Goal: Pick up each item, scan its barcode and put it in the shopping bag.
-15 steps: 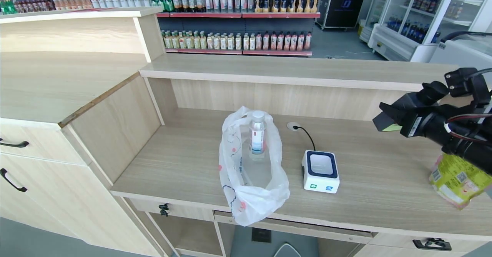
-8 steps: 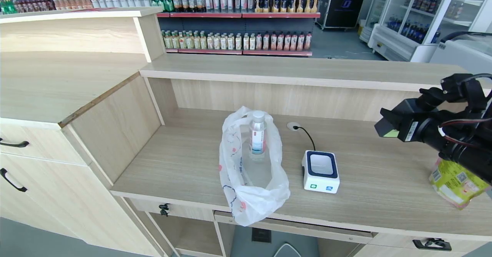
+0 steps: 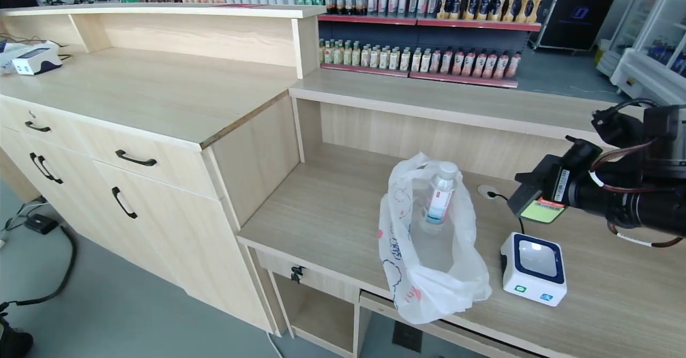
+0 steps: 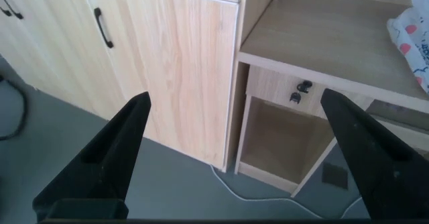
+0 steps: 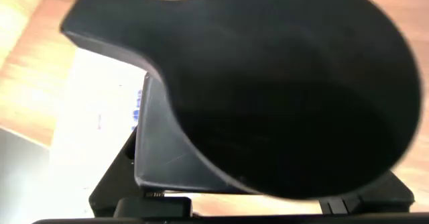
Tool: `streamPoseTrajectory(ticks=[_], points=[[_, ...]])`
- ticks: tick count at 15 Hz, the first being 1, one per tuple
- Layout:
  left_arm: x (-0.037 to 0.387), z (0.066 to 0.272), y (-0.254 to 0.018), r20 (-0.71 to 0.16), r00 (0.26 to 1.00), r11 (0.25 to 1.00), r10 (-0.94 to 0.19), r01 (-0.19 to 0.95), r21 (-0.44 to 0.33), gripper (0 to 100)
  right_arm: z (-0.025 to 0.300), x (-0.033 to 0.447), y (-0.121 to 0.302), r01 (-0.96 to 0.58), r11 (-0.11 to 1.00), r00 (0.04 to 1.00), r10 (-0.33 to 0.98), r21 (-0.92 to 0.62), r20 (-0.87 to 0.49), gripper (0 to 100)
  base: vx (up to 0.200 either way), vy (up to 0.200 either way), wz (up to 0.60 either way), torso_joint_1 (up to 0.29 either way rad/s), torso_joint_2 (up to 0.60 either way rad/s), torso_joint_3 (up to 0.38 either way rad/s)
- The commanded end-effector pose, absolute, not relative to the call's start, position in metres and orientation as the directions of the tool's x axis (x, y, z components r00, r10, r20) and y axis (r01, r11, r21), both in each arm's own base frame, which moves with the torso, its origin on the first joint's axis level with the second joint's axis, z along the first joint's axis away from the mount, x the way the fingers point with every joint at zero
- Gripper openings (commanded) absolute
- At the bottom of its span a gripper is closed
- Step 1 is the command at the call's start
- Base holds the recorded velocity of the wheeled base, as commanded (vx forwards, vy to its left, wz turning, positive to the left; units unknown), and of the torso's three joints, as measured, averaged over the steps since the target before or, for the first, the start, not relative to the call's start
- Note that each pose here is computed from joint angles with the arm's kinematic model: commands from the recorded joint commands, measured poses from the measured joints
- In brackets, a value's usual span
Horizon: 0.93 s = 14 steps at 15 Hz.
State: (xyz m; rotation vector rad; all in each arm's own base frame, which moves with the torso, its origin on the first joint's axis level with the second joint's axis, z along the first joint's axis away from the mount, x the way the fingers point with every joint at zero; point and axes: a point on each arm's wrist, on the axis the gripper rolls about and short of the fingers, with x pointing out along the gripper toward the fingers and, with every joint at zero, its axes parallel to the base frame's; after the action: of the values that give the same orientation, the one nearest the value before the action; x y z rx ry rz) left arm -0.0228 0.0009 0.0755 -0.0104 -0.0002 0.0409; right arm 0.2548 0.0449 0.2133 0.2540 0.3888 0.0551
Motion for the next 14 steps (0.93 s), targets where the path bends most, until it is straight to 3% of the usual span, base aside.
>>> streamPoseTrajectory(ticks=[1,4,14], points=[[-0.023,0.075,0.001,0.0,0.999,0.999,0.041,-0.041,-0.011,100,0.223,0.26,0.05,0.022,0.936,0.926,0.114,0.352,-0.361,0,0.0,0.0,0.0,0.0,0.0,0.0],[-0.023,0.075,0.001,0.0,0.999,0.999,0.041,-0.041,-0.011,100,0.209,0.276,0.049,0.148,0.846,0.914,0.08,0.512,-0.397,0,0.0,0.0,0.0,0.0,0.0,0.0],[-0.023,0.075,0.001,0.0,0.999,0.999,0.041,-0.041,-0.011,100,0.18,0.289,0.026,0.488,0.66,0.786,-0.047,0.571,-0.616,0,0.0,0.0,0.0,0.0,0.0,0.0]])
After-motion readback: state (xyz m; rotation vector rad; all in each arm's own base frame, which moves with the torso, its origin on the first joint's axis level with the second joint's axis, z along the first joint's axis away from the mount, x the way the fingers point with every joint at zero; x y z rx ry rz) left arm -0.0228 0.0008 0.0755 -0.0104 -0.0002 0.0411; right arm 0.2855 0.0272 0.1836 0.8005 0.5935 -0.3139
